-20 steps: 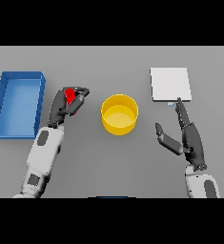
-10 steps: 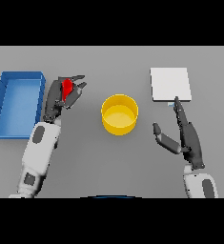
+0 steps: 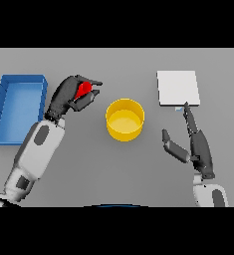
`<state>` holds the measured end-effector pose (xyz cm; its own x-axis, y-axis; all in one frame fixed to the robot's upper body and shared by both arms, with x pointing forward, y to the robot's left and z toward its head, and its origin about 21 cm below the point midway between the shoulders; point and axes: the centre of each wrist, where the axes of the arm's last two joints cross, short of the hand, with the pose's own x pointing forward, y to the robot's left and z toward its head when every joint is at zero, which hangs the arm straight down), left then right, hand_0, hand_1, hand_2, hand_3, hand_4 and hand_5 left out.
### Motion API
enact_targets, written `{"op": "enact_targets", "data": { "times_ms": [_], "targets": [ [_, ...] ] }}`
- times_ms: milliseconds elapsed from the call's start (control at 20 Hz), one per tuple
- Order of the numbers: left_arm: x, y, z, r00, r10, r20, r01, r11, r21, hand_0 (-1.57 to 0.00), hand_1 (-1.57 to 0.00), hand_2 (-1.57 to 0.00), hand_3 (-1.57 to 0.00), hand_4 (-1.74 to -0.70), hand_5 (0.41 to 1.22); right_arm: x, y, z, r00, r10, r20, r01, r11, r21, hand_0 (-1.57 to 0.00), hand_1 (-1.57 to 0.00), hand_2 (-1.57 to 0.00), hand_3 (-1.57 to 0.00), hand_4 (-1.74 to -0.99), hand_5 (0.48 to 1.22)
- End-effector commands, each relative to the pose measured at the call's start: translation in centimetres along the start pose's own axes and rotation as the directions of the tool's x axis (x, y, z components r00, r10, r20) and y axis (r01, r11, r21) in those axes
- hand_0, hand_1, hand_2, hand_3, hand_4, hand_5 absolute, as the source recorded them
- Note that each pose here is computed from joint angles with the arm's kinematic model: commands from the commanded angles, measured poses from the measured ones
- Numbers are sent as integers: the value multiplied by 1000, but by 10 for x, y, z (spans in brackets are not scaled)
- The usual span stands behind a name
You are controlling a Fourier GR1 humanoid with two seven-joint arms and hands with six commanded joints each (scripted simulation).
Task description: Pick up the red beaker and tilt it to pour out 1 green nut into yellow bowl. Pick up the yellow bowl and place it on the metallic measuring scale.
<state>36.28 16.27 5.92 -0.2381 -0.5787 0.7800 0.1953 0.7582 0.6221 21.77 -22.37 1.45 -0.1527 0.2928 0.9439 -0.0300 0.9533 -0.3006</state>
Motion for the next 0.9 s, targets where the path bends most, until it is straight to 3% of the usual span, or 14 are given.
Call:
{"op": "enact_targets", "data": {
  "times_ms": [0, 200, 400, 550, 700, 850],
  "targets": [
    [1, 1, 0, 1000, -12, 5, 12, 1000, -12, -1563, -1563, -1563, -1563, -1733, 1113, 2, 0, 2, 1000, -1, 12, 1, 1000, 5, 1, 1, 1, 1, -1243, 710],
    [14, 1, -11, 948, -312, 58, 316, 945, -87, -1568, -1568, -1568, -1568, -1738, 1123, 4, 4, 3, 1000, -4, 13, 3, 1000, 18, 1, 1, 1, 1, -1260, 719],
    [34, -9, -29, 793, -587, 163, 608, 780, -147, -1570, -1570, -1570, -1570, -1740, 1166, 3, 2, 1, 1000, -20, 10, 19, 1000, 18, 1, 1, 1, 1, -1269, 722],
    [46, -11, -43, 664, -706, 248, 747, 639, -183, -1570, -1570, -1570, -1570, -1740, 1193, 2, 4, 2, 1000, -27, 16, 26, 999, 25, 1, 1, 1, 1, -1264, 717],
    [57, -15, -52, 520, -785, 336, 854, 476, -210, -1571, -1571, -1571, -1571, -1613, 1206, -1, 7, 1, 999, -28, 15, 28, 1000, 9, 1, 1, 1, 1, -1258, 697],
    [68, -22, -59, 392, -828, 401, 917, 316, -245, -1571, -1571, -1571, -1571, -1672, 1214, 0, 9, 0, 999, -28, 23, 28, 1000, -8, 1, 1, 1, 1, -1237, 671]
  ]
}}
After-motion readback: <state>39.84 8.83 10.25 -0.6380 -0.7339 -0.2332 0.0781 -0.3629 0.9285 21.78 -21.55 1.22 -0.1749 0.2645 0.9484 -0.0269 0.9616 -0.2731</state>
